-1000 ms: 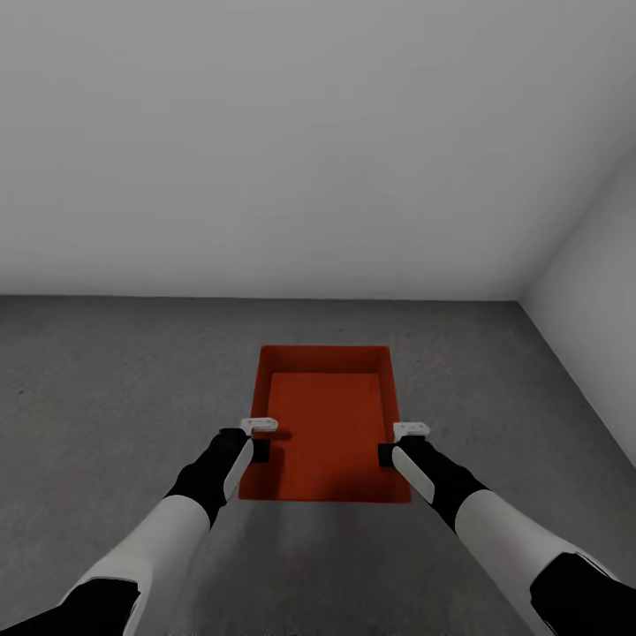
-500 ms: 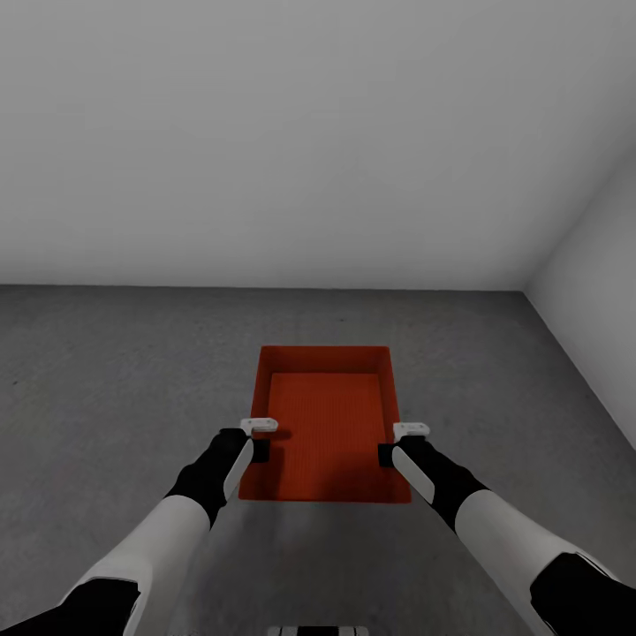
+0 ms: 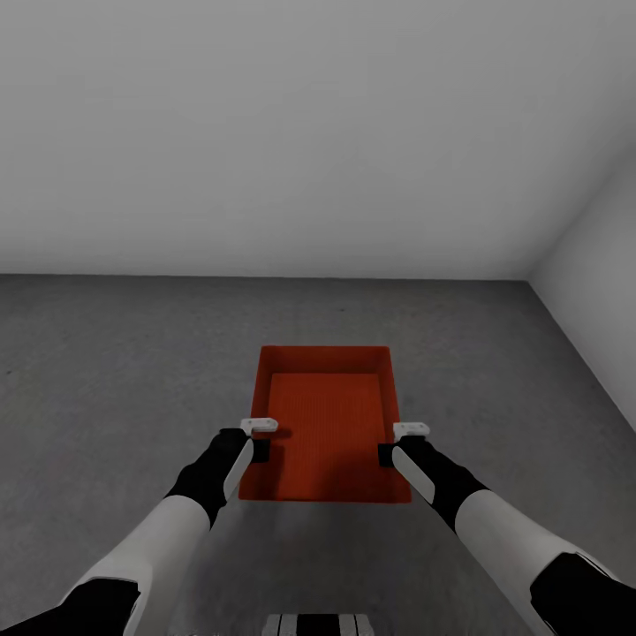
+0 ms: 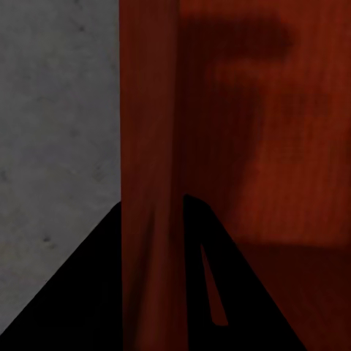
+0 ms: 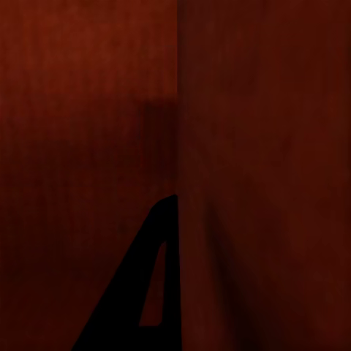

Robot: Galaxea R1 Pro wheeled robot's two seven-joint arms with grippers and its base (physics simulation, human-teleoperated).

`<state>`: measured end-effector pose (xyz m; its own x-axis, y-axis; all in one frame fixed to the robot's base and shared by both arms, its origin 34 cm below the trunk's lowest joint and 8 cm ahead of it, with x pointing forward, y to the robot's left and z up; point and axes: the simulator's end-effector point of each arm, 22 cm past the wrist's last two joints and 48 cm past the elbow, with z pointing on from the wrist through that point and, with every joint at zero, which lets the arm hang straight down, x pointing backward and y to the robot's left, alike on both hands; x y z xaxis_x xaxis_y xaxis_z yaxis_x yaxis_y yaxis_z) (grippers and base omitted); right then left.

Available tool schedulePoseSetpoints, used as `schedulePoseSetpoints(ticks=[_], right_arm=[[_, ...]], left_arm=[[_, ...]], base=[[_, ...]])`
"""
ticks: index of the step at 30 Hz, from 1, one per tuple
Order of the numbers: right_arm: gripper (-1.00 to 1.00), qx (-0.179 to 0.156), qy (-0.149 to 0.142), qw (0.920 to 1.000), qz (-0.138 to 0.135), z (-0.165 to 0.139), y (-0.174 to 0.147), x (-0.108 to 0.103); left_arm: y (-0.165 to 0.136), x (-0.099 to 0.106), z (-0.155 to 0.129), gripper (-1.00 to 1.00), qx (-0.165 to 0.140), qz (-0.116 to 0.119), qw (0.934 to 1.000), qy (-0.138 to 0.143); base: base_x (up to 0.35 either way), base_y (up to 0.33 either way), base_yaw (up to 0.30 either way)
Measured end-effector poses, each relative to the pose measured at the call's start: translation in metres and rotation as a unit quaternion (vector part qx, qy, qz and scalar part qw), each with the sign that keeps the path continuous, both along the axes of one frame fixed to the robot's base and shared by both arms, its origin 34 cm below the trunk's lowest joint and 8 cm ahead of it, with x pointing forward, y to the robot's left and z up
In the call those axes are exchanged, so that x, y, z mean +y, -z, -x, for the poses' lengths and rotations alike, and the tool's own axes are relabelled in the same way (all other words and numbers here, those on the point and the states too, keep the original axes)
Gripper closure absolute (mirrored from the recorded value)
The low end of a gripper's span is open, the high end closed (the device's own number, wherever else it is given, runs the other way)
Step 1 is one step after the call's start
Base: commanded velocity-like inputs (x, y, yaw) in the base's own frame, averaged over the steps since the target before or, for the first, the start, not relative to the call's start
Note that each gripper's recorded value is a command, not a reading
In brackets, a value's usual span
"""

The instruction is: Move the two storage containers from the living room to the garage. In the garage, place one container on the floor and stack the other container on top of it (either order is fine).

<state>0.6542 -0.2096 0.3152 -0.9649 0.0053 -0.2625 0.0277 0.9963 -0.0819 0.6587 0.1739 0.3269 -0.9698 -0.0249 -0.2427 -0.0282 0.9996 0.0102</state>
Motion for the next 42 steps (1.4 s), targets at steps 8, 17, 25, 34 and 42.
schedulePoseSetpoints(ticks=[8, 17, 25, 34, 42], right_arm=[[1.0, 0.006, 0.0, 1.0, 0.0, 0.008, 0.024, 0.0], [1.0, 0.013, 0.0, 0.9999, 0.0, 0.016, 0.049, 0.0], [1.0, 0.018, 0.0, 0.9998, -0.001, 0.02, 0.055, 0.0], [1.0, 0.018, 0.001, 0.9998, -0.001, 0.02, 0.055, 0.0], [1.0, 0.019, 0.001, 0.9998, 0.0, 0.02, 0.055, 0.001]], left_arm=[[0.024, 0.0, 0.008, 1.0, 0.006, 0.0, 1.0, 0.0], [0.049, 0.0, 0.016, 1.0, 0.013, 0.0, 0.9999, 0.0], [0.055, 0.0, 0.019, 1.0, 0.018, 0.0, 0.9998, 0.001], [0.055, 0.0, 0.019, 1.0, 0.018, 0.0, 0.9998, 0.001], [0.055, 0.001, 0.019, 1.0, 0.019, 0.0, 0.9998, 0.001]], base=[[0.0, 0.0, 0.0], [0.0, 0.0, 0.0], [0.0, 0.0, 0.0], [0.0, 0.0, 0.0], [0.0, 0.0, 0.0]])
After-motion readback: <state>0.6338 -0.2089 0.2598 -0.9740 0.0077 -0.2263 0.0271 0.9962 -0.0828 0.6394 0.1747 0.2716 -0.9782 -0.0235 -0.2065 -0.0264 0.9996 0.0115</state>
